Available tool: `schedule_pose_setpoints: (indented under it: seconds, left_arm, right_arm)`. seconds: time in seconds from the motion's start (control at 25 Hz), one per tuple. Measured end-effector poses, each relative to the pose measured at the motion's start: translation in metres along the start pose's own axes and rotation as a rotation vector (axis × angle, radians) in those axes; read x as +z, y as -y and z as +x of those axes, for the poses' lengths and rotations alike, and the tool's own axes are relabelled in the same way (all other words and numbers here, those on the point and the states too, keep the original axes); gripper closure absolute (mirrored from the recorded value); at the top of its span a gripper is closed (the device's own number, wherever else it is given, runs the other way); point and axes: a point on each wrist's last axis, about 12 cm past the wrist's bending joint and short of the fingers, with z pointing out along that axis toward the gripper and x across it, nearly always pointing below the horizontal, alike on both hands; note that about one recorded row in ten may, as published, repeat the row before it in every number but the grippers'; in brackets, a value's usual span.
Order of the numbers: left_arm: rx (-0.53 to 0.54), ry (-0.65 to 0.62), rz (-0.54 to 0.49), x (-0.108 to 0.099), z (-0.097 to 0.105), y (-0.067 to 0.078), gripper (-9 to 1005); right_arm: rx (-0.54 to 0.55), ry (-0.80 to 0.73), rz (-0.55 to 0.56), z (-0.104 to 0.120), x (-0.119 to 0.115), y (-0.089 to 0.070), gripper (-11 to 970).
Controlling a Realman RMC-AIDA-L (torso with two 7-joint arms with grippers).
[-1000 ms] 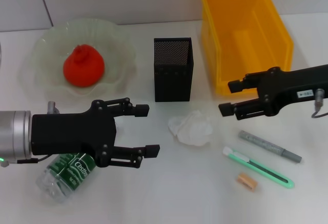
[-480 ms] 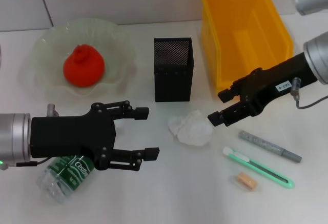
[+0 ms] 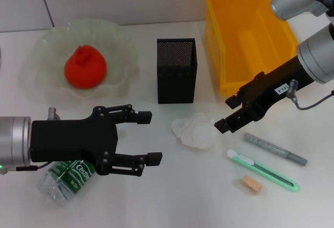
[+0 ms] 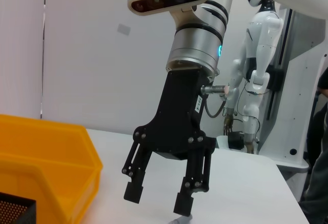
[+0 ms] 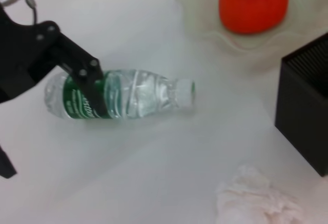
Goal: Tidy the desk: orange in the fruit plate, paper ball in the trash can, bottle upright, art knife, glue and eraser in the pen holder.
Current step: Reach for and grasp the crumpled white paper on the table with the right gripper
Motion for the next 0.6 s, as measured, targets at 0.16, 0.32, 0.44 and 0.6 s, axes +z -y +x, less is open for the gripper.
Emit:
schedule_pose_setpoints:
  seconds: [0.16,0.32,0.44,0.6]
  left_arm:
    - [0.001,-0.018,0.008,0.001,0.000,-0.001,140]
    - [0.001,-0.020,0.010,0.003,-0.001,-0.001,140]
    - [0.001,-0.020,0.011,0.003,-0.001,-0.001,140]
    - [0.002,-0.020,0.011,0.003,-0.001,-0.001,140]
  right_arm:
    - [0.002,-0.013,0.014,-0.002,0.002,0.002,242]
    - [0.006,-0.030,0.017,-0.004,0.007,0.005,242]
    - [0.006,-0.042,0.015,-0.005,0.014,0.007,243]
    - [-0.008,-0.065,0.041,-0.006,0.024,0.010,244]
